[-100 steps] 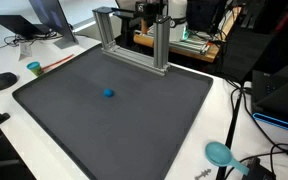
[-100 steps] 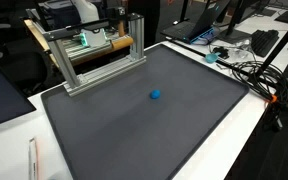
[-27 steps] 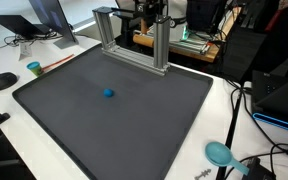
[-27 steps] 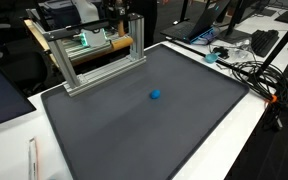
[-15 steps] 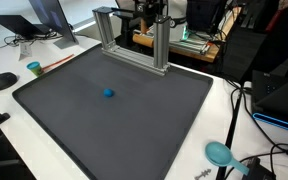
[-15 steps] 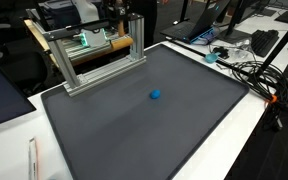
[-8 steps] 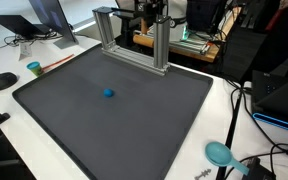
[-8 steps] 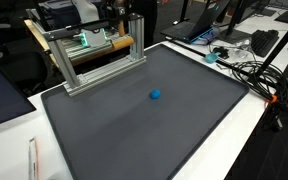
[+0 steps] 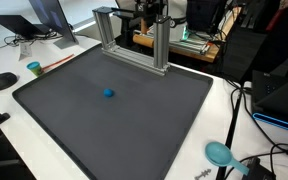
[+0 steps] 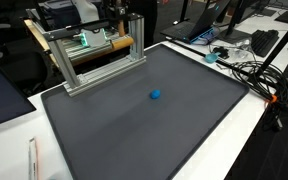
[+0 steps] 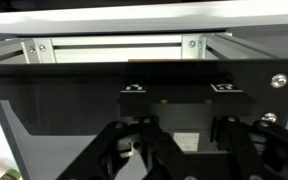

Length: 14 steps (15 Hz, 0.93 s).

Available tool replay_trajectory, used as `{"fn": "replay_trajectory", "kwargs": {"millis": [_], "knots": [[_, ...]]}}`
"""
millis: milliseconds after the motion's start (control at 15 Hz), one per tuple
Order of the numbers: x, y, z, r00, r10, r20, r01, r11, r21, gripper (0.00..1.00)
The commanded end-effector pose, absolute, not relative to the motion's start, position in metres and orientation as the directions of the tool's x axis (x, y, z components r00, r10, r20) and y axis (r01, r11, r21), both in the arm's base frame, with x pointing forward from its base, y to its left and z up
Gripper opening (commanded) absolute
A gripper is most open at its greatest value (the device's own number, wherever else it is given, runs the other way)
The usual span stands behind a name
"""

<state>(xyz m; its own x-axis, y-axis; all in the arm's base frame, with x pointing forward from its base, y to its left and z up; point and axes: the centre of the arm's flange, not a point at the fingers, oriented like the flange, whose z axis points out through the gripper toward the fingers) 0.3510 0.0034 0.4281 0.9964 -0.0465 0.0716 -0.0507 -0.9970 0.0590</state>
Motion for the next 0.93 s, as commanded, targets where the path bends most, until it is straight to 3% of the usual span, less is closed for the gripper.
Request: {"fn": "replay_trajectory", "kwargs": {"millis": [0, 867], "knots": [[0.348, 0.006, 0.424, 0.997, -0.042, 0.064, -0.045, -0.998, 0.045, 0.22], [0.387, -0.025, 0.481, 0.968, -0.037, 0.247, -0.055, -0.996, 0.066, 0.22]]}}
